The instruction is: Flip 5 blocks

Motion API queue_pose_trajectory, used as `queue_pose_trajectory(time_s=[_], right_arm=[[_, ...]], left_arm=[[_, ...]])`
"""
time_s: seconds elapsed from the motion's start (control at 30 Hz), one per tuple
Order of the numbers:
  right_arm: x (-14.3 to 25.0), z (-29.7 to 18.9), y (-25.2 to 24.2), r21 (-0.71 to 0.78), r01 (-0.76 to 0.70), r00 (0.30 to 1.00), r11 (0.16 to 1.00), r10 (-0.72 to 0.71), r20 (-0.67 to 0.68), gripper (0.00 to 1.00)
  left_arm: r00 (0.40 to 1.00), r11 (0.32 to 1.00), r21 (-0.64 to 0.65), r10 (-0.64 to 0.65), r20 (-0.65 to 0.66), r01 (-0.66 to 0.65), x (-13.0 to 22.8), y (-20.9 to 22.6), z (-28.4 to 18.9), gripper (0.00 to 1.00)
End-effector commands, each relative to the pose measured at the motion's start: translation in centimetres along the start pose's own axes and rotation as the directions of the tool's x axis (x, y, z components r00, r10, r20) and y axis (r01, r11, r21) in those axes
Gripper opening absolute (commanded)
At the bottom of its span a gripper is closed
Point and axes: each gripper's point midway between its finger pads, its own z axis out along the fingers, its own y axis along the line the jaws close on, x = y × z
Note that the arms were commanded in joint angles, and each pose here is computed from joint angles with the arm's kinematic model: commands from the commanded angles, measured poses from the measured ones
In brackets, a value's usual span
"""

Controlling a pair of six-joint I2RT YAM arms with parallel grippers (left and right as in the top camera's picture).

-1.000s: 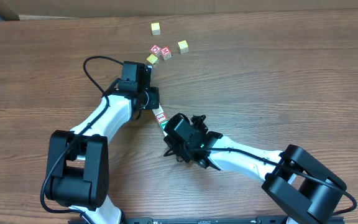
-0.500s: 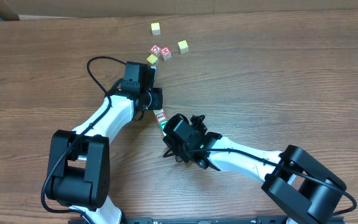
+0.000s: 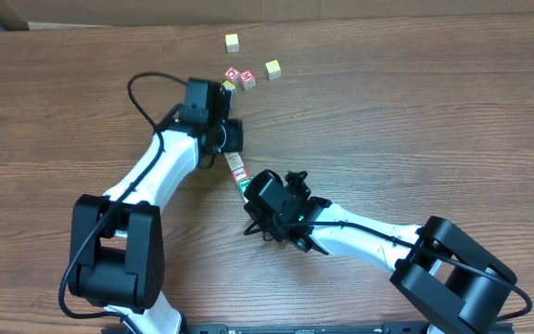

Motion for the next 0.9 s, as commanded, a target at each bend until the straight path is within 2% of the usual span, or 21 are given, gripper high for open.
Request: queue_pose_trajectory(time_s=[0.0, 0.23, 0.87], right_arm=[[-0.4, 0.0, 0.3, -0.004, -0.004, 0.999, 1.0, 0.004, 0.035, 0.04], [-0.4, 0.0, 0.2, -0.001, -0.004, 0.999, 1.0, 0.004, 0.036, 0.04], [-0.5, 1.0, -0.8, 0.026, -0.004, 0.999, 1.0, 0.003, 0.038, 0.04]], left_arm=[[1.0, 1.0, -0.028, -0.002, 0.029, 0.003, -1.4, 0.0, -0.4, 0.04], [1.0, 0.992, -0.127, -0.01, -0.004, 0.009, -0.4, 2.0, 1.2, 0.04], [1.0, 0.989, -0.148, -0.012, -0.017, 0.01, 0.0, 2.7, 2.5, 0.04]])
